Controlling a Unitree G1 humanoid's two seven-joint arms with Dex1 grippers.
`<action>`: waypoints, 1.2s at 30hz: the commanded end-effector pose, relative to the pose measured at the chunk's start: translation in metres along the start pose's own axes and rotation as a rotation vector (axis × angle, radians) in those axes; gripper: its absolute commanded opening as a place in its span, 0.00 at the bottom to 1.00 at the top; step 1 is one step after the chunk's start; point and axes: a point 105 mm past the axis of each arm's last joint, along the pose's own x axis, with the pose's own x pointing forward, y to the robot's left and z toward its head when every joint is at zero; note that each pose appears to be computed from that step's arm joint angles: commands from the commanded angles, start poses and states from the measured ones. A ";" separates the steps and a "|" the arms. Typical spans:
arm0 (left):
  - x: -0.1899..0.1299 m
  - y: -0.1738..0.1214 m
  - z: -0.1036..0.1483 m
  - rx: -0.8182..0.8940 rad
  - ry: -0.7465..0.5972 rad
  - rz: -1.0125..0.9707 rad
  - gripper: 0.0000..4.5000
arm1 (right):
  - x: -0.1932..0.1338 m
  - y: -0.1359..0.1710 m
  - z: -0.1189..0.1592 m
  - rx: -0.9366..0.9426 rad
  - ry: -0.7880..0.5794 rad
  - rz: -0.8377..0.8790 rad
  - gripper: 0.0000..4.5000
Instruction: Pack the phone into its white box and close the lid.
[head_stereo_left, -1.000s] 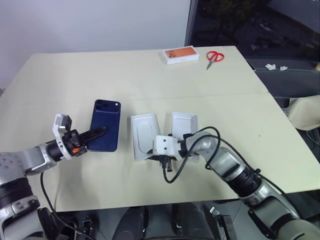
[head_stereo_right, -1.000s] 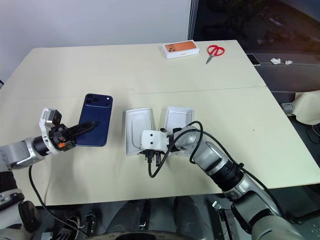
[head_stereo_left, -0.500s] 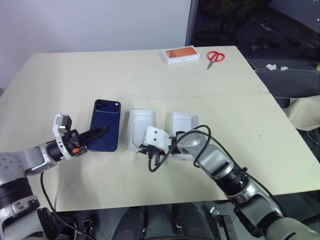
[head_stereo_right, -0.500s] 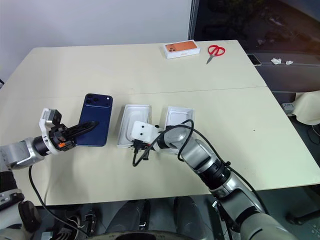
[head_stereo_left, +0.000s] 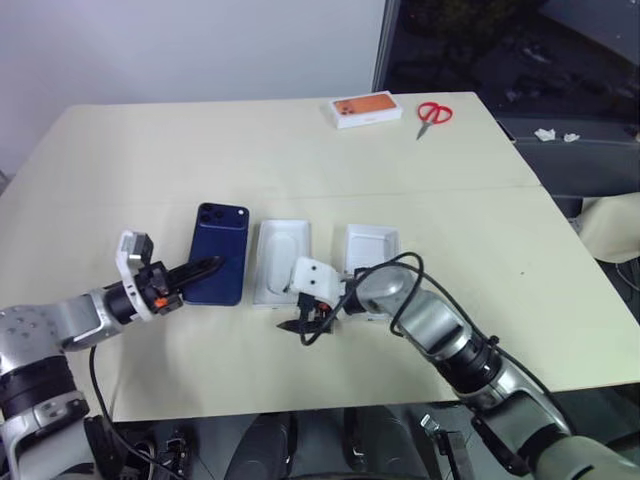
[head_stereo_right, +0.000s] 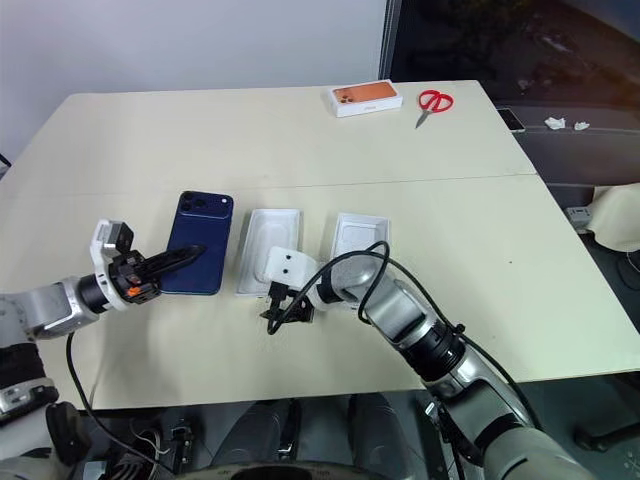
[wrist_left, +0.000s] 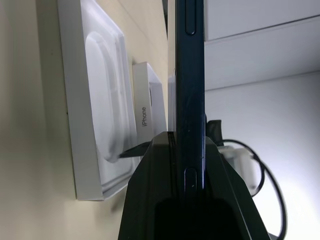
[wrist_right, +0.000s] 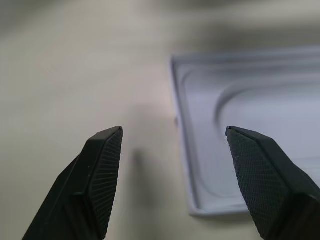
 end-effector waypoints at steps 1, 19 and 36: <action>0.008 -0.016 0.006 0.059 -0.014 -0.065 0.00 | -0.031 -0.013 0.029 -0.033 -0.119 -0.016 0.79; 0.060 0.014 -0.004 0.002 0.026 -0.024 0.00 | -0.117 -0.039 0.009 0.073 -0.173 -0.092 0.79; 0.072 0.013 -0.019 0.141 0.142 0.015 0.93 | -0.105 -0.045 0.018 0.040 -0.210 -0.133 0.81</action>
